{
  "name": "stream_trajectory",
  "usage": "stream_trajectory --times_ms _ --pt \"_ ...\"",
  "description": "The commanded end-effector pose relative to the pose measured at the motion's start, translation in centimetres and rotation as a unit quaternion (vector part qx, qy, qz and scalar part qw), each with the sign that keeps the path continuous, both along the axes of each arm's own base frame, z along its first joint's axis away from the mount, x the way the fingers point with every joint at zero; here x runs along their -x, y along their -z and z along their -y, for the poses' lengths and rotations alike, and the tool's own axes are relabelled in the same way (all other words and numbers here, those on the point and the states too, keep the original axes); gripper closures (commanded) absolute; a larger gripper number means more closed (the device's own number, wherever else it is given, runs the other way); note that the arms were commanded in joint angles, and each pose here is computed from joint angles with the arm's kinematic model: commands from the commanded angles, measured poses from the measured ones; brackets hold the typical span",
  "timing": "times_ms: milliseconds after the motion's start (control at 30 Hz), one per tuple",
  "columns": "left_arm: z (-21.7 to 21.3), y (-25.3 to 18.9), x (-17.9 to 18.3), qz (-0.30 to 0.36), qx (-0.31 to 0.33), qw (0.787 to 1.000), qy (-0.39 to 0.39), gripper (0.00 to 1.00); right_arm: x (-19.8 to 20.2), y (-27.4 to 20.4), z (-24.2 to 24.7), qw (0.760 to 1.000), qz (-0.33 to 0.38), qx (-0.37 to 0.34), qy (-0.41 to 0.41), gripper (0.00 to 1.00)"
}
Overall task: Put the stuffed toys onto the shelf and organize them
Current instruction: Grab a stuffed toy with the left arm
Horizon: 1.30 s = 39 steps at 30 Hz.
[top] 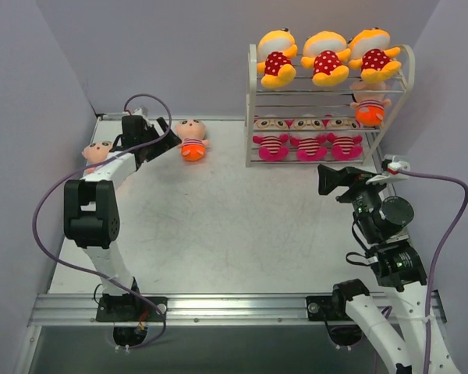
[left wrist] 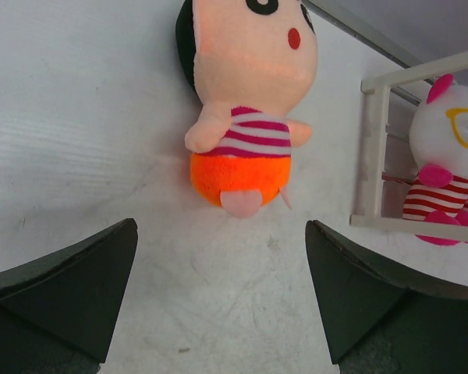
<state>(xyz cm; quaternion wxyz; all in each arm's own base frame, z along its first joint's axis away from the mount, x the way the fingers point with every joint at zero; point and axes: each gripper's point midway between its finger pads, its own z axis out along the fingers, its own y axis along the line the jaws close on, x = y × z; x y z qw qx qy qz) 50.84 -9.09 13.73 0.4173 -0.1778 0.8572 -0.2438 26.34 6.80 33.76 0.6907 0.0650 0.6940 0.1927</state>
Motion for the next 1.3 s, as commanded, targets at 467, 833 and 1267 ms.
stream_trajectory --times_ms 467,833,1267 --pt "1.5 6.4 -7.4 -0.013 0.027 0.998 0.061 0.14 -1.0 1.4 0.3 0.997 -0.019 0.066 0.029 0.01" --pt "4.0 5.9 -8.6 0.039 0.123 0.989 0.074 0.67 -1.1 2.7 0.4 0.995 -0.044 0.083 0.035 0.01" --pt "5.4 2.6 -6.3 0.073 0.153 0.983 0.076 0.97 -1.3 3.5 -2.3 0.994 -0.054 0.09 -0.034 0.01"
